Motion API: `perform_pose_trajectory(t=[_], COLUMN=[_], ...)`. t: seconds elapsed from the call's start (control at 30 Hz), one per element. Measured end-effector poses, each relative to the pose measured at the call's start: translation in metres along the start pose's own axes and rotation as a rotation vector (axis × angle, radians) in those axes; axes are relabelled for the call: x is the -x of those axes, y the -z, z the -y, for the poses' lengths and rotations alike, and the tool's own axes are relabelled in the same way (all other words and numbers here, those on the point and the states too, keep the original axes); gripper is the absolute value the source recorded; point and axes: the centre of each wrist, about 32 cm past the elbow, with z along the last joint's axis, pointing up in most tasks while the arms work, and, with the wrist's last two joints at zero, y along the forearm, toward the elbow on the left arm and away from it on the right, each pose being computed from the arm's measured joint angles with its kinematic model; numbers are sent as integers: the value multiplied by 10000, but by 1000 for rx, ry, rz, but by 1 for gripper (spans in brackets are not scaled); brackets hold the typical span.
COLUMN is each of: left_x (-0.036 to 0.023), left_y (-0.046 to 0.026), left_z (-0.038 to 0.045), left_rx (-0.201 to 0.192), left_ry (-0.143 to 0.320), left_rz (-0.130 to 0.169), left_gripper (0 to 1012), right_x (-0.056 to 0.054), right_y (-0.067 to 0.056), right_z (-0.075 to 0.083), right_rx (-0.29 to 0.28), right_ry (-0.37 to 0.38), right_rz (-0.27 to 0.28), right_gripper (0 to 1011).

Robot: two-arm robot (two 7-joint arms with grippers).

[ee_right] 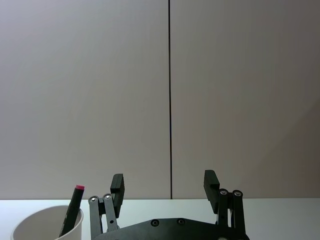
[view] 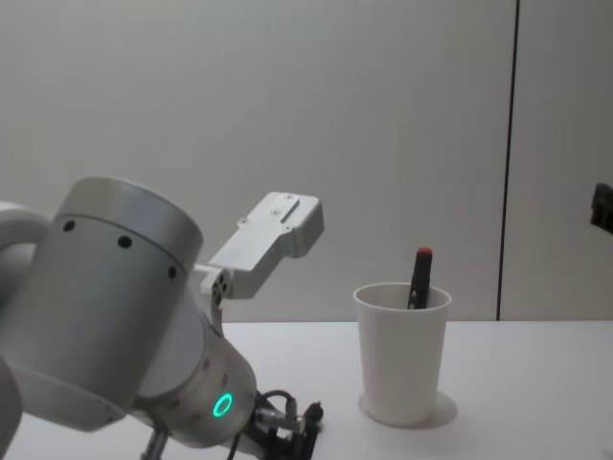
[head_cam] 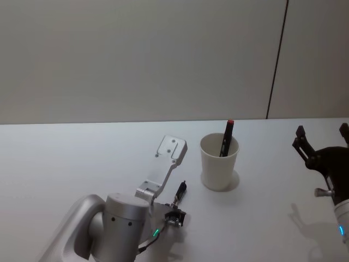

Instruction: Place the pen into the pen holder.

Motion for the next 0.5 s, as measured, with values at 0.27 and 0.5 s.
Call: perform_pose_trajectory(t=[0.27, 0.5], left_x=[-1, -7], left_y=[-12, -16], left_z=[-59, -110], left_rx=[24, 64], left_ry=[2, -11], left_rz=[3, 11], left_gripper=[136, 137], right_x=[0, 0], right_y=[0, 0], right_z=[0, 0], right_rx=[0, 0], right_ry=[0, 0], right_rz=[0, 0], right_gripper=[1002, 1002])
